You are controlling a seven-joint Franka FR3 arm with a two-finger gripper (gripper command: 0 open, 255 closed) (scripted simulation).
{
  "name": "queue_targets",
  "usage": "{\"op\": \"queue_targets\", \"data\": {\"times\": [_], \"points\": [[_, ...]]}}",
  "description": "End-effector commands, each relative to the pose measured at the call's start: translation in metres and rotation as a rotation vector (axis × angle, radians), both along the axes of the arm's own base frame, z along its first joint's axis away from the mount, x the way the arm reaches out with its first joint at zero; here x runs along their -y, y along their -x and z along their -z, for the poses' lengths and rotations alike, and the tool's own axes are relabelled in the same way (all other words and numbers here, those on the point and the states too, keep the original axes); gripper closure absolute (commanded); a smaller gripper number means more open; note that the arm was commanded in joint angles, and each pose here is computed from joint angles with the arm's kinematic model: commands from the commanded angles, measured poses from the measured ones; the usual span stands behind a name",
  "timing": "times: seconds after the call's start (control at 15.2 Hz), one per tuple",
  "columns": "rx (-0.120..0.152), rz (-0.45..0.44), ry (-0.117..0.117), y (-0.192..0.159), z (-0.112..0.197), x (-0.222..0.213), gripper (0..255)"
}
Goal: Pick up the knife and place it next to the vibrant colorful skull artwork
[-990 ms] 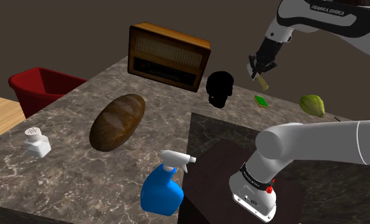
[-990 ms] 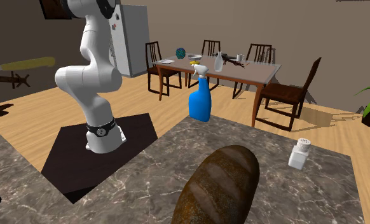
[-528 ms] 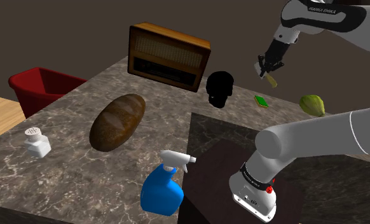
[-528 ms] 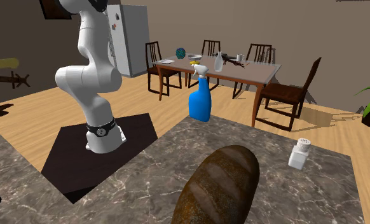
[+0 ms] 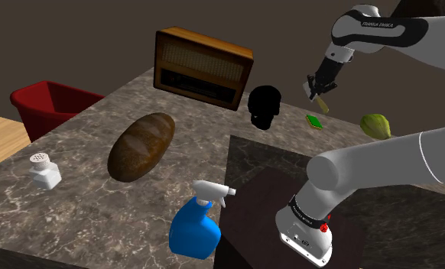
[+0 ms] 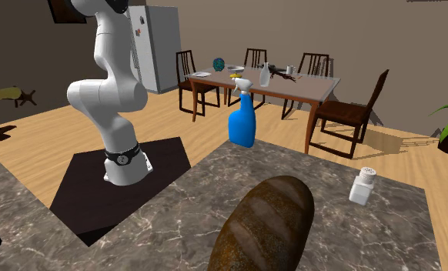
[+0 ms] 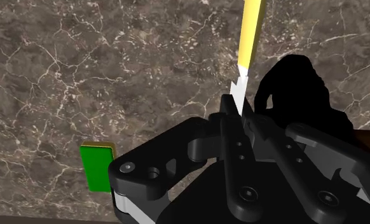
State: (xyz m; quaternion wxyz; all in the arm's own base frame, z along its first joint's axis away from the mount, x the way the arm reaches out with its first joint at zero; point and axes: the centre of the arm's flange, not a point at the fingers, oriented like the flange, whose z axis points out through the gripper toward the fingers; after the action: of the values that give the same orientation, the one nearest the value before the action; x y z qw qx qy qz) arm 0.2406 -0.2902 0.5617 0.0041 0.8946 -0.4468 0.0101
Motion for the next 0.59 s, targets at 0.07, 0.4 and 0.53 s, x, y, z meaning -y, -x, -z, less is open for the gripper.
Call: {"op": "queue_targets", "data": {"times": [0.07, 0.4, 0.53], "points": [[0.000, 0.000, 0.000, 0.000, 0.015, 0.000, 255], [0.000, 0.000, 0.000, 0.000, 0.042, 0.000, 255], [0.000, 0.000, 0.000, 0.000, 0.052, 0.000, 255]]}}
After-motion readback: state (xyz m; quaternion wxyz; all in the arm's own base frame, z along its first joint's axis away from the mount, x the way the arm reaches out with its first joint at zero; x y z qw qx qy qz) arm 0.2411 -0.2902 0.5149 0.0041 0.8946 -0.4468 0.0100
